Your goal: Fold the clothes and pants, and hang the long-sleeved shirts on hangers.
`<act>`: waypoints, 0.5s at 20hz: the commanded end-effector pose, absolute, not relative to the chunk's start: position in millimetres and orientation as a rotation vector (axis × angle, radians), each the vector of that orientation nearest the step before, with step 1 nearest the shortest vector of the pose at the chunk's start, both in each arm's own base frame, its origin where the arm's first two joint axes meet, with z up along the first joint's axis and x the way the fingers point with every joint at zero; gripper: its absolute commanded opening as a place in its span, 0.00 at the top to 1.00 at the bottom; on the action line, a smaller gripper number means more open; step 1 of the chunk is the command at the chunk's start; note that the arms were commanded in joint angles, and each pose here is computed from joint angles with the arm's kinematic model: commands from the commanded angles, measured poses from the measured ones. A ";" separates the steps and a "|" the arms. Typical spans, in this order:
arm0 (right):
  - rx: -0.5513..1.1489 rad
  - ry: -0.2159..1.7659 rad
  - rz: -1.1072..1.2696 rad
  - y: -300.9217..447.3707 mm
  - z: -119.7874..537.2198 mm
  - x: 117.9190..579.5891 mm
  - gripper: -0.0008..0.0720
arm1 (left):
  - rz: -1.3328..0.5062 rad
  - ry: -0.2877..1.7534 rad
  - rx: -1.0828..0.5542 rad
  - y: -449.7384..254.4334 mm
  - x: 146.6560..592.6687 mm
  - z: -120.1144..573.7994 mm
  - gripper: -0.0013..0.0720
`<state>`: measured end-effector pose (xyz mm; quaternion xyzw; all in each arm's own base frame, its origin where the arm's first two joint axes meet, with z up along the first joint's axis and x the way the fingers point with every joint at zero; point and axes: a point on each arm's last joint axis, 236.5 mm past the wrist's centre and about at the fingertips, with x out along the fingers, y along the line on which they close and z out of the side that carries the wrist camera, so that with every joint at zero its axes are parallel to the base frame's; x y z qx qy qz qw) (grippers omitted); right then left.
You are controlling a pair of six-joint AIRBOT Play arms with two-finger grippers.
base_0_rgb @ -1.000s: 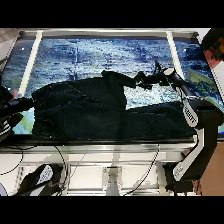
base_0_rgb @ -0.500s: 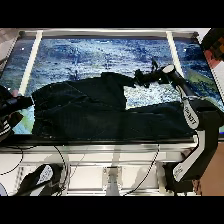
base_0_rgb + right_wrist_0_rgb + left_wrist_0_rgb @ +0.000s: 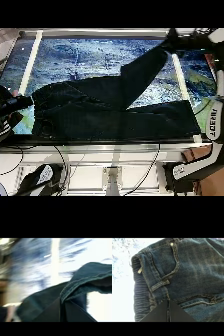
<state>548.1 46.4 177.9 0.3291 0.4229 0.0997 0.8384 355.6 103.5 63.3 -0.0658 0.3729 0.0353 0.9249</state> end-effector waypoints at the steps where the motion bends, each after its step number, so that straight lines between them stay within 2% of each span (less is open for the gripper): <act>1: 0.546 1.065 -0.193 -69.2 146.6 491.0 0.97 | 0.073 0.764 -0.135 103.6 355.6 63.4 0.94; 4: 0.486 1.131 -0.447 -155.2 115.9 458.1 0.97 | 0.073 0.765 -0.136 103.5 355.5 63.3 0.94; 7: 0.544 1.181 -0.516 -198.7 85.0 443.9 0.97 | 0.089 0.764 -0.179 103.3 355.5 63.2 0.94; 10: 0.645 1.080 -0.423 -196.3 79.4 477.7 0.97 | 0.097 0.764 -0.197 103.4 355.4 63.2 0.94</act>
